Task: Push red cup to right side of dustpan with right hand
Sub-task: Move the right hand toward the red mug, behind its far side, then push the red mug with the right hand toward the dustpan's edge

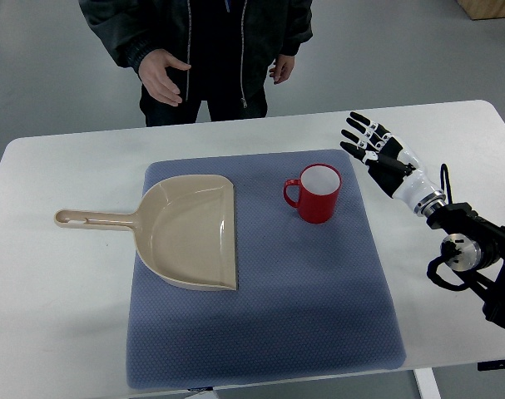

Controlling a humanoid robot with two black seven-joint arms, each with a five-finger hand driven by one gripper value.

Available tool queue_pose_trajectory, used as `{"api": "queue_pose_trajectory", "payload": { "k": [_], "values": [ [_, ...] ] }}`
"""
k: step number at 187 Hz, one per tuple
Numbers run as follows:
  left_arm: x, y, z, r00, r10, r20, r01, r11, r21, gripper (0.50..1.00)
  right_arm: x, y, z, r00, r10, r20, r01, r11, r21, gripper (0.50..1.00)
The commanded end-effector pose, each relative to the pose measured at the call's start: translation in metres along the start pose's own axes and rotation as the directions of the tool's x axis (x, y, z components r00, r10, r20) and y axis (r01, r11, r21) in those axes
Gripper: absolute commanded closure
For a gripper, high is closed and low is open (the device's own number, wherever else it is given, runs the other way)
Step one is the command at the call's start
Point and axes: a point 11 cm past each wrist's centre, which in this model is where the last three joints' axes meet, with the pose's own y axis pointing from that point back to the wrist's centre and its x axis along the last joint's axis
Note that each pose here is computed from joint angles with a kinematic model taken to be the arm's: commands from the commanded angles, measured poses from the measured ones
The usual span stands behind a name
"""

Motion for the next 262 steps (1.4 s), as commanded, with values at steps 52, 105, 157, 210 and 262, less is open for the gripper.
{"api": "queue_pose_trajectory", "payload": {
  "k": [52,105,157,210,262],
  "values": [
    [0.0,0.0,0.0,1.0,-0.001,0.0,0.001,1.0,0.0,0.5,-0.006,0.001,0.012,1.0,-0.002,0.024,0.002,1.0,-0.011,0.568],
    [0.0,0.0,0.0,1.0,-0.001,0.0,0.001,1.0,0.0,0.5,-0.019,0.009,0.04,0.997,-0.001,0.081,0.004,0.999,-0.037,0.568],
    [-0.001,0.0,0.0,1.0,-0.002,0.0,0.002,1.0,0.0,0.5,-0.022,0.016,0.055,0.995,0.005,0.096,0.0,0.998,-0.057,0.568],
    [-0.001,0.0,0.0,1.0,-0.002,0.0,0.002,1.0,0.0,0.5,-0.027,0.017,0.062,0.993,0.006,0.114,0.001,0.998,-0.061,0.568],
    [-0.001,0.0,0.0,1.0,-0.002,0.0,0.002,1.0,0.0,0.5,-0.044,0.013,0.074,0.99,-0.013,0.137,0.024,0.997,-0.074,0.568]
  ]
}}
